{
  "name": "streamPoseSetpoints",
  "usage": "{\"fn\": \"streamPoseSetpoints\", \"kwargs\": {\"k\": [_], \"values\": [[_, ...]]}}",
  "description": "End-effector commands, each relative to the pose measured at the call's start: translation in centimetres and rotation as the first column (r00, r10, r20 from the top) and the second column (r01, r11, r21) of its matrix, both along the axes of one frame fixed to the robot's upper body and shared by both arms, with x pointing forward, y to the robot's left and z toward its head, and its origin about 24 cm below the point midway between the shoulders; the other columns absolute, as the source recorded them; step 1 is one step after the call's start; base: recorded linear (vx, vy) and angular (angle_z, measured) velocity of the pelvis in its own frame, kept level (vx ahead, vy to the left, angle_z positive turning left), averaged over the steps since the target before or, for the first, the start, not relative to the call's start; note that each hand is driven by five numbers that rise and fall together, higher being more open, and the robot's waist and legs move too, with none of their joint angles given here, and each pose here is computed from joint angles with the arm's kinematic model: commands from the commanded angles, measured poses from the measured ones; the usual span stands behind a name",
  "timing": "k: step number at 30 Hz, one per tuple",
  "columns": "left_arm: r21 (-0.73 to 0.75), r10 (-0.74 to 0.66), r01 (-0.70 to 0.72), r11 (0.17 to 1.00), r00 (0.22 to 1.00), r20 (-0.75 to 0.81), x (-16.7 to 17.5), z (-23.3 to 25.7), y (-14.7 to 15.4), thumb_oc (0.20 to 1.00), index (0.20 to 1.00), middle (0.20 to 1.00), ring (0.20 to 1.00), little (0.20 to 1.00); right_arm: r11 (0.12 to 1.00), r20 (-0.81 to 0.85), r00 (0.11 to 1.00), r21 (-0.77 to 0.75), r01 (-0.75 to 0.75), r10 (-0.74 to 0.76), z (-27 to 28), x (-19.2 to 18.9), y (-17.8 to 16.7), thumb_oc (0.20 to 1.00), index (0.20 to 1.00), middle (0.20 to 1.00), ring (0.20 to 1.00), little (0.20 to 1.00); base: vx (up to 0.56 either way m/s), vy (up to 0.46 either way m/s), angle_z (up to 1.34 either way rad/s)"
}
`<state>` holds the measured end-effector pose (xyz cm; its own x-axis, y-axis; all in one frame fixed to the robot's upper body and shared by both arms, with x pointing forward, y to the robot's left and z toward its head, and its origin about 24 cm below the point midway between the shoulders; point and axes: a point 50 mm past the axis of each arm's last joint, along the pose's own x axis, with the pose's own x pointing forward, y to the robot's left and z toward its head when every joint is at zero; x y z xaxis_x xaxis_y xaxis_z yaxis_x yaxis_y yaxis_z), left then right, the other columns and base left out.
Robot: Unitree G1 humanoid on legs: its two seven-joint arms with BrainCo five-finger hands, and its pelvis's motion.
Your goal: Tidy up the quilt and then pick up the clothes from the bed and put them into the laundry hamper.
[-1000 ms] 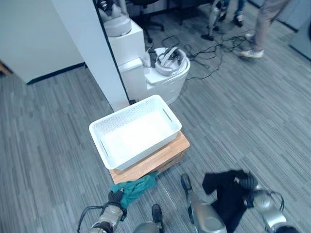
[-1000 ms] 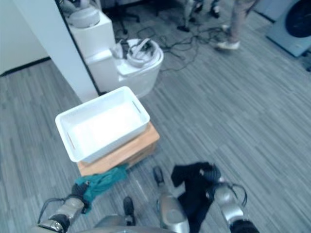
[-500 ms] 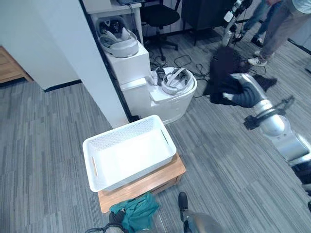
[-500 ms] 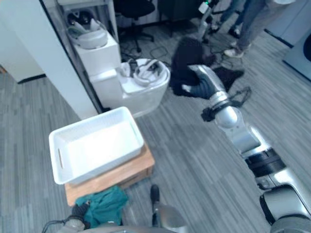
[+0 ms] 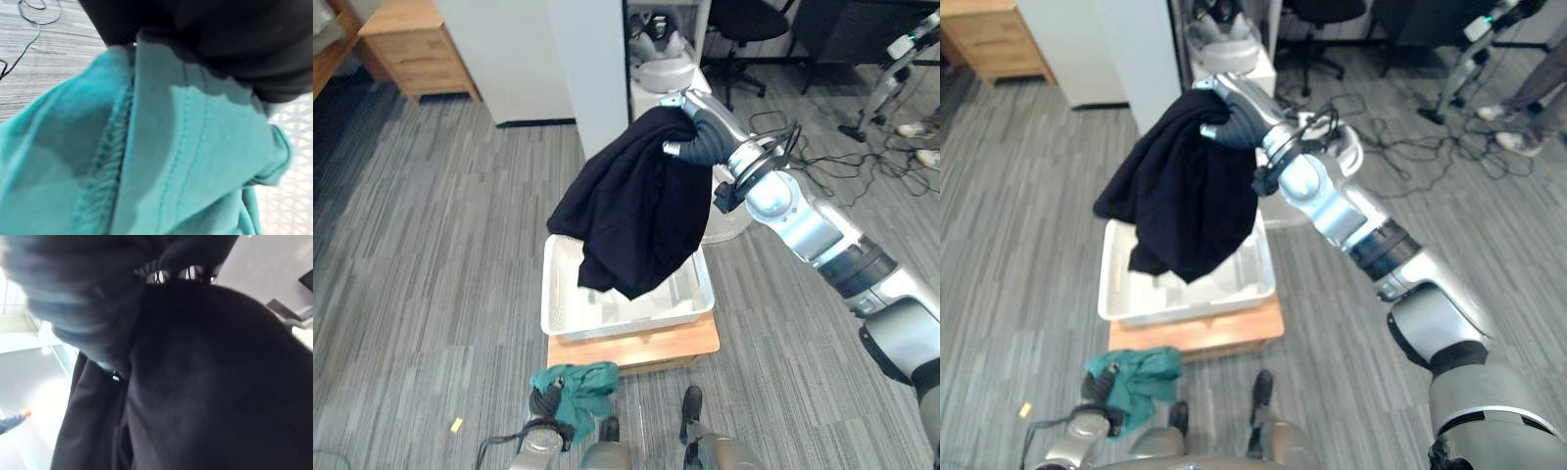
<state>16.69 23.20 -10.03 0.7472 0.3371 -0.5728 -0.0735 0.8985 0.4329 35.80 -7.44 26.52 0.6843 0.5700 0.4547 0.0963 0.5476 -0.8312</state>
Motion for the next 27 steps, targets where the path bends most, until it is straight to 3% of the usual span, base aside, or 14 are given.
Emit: {"fn": "streamPoseSetpoints", "kwargs": {"k": [1, 4, 5, 9, 10, 12, 13, 14, 15, 17, 18, 20, 21, 27], "values": [[0.054, -0.076, 0.065, 0.996, 0.972, 0.221, 3.7, 3.6, 0.7, 0.200, 0.200, 0.200, 0.200, 0.200, 0.998, 0.188, 0.981, 0.053, 0.045, -0.054, 4.9, -0.4, -0.8, 0.200, 0.200, 0.200, 0.200, 0.200, -0.03, -0.029, 0.47], [0.058, -0.096, 0.081, 0.995, 0.942, 0.322, 4.4, 5.7, 0.8, 0.200, 0.200, 0.200, 0.200, 0.200, 0.994, 0.175, 0.979, 0.032, 0.100, -0.104, 3.8, 0.0, -1.8, 0.200, 0.200, 0.200, 0.200, 0.200, -0.02, -0.015, 0.17], [0.055, -0.114, 0.100, 0.993, 0.911, 0.397, 5.0, 7.3, 0.7, 0.200, 0.200, 0.200, 0.200, 0.200, 0.989, 0.150, 0.978, 0.003, 0.145, -0.144, 2.4, 0.5, -2.5, 1.000, 1.000, 1.000, 1.000, 1.000, 0.00, 0.000, 0.00], [0.044, -0.139, 0.137, 0.990, 0.831, 0.538, 5.6, 10.5, 0.1, 0.200, 0.200, 0.200, 0.200, 0.200, 0.972, 0.133, 0.967, -0.066, 0.227, -0.217, -0.5, 0.9, -3.9, 1.000, 1.000, 1.000, 1.000, 1.000, 0.00, -0.003, -0.01], [0.049, -0.149, 0.151, 0.987, 0.768, 0.623, 5.9, 12.8, 0.0, 0.200, 0.200, 0.200, 0.200, 0.200, 0.948, 0.193, 0.950, -0.153, 0.278, -0.247, -2.2, 0.3, -4.8, 1.000, 1.000, 1.000, 1.000, 1.000, 0.00, 0.000, 0.00], [0.040, -0.151, 0.170, 0.985, 0.710, 0.687, 6.0, 14.5, -0.2, 0.200, 0.200, 0.200, 0.200, 0.200, 0.937, 0.193, 0.947, -0.191, 0.292, -0.256, -4.4, -0.4, -5.3, 1.000, 1.000, 1.000, 1.000, 1.000, 0.00, -0.011, -0.06], [0.041, -0.153, 0.172, 0.984, 0.712, 0.685, 6.0, 14.5, -0.2, 0.200, 0.200, 0.200, 0.200, 0.200, 0.937, 0.192, 0.947, -0.191, 0.293, -0.257, -4.5, -0.5, -5.3, 1.000, 1.000, 1.000, 1.000, 1.000, 0.01, -0.015, -0.12], [0.034, -0.152, 0.183, 0.982, 0.678, 0.719, 6.1, 15.5, -0.3, 0.200, 0.200, 0.200, 0.200, 0.200, 0.934, 0.174, 0.950, -0.202, 0.294, -0.261, -5.8, -0.8, -5.5, 1.000, 1.000, 1.000, 1.000, 1.000, 0.02, -0.004, -0.14], [0.023, -0.152, 0.227, 0.974, 0.571, 0.807, 6.4, 18.6, -0.6, 0.200, 0.200, 0.200, 0.200, 0.200, 0.921, 0.130, 0.949, -0.237, 0.310, -0.286, -8.4, -1.9, -6.8, 1.000, 1.000, 1.000, 1.000, 1.000, 0.02, -0.003, -0.13], [0.030, -0.158, 0.237, 0.971, 0.544, 0.824, 6.4, 19.3, -0.6, 0.200, 0.200, 0.200, 0.200, 0.200, 0.916, 0.112, 0.949, -0.250, 0.313, -0.294, -9.4, -2.1, -7.1, 1.000, 1.000, 1.000, 1.000, 1.000, 0.03, 0.008, -0.14], [0.047, -0.162, 0.240, 0.970, 0.484, 0.860, 6.6, 21.1, -0.4, 0.200, 0.200, 0.200, 0.200, 0.200, 0.906, 0.084, 0.946, -0.270, 0.325, -0.314, -10.7, -2.8, -8.0, 1.000, 1.000, 1.000, 1.000, 1.000, 0.03, 0.012, -0.25], [0.083, -0.175, 0.220, 0.972, 0.444, 0.879, 7.0, 22.3, -0.2, 0.200, 0.200, 0.200, 0.200, 0.200, 0.904, 0.037, 0.939, -0.261, 0.339, -0.342, -12.1, -3.7, -9.0, 1.000, 1.000, 1.000, 1.000, 1.000, 0.03, 0.025, -0.35], [0.195, -0.247, 0.165, 0.967, 0.409, 0.879, 7.5, 23.6, 0.2, 0.200, 0.200, 0.200, 0.200, 0.200, 0.898, -0.012, 0.926, -0.251, 0.362, -0.376, -13.5, -4.6, -10.2, 1.000, 1.000, 1.000, 1.000, 1.000, 0.03, 0.030, -0.34], [0.292, -0.278, 0.022, 0.956, 0.385, 0.880, 9.5, 25.2, 1.0, 0.200, 0.200, 0.200, 0.200, 0.200, 0.866, -0.100, 0.878, -0.247, 0.434, -0.468, -16.4, -6.7, -12.8, 1.000, 1.000, 1.000, 1.000, 1.000, 0.02, 0.035, -0.24]]}}
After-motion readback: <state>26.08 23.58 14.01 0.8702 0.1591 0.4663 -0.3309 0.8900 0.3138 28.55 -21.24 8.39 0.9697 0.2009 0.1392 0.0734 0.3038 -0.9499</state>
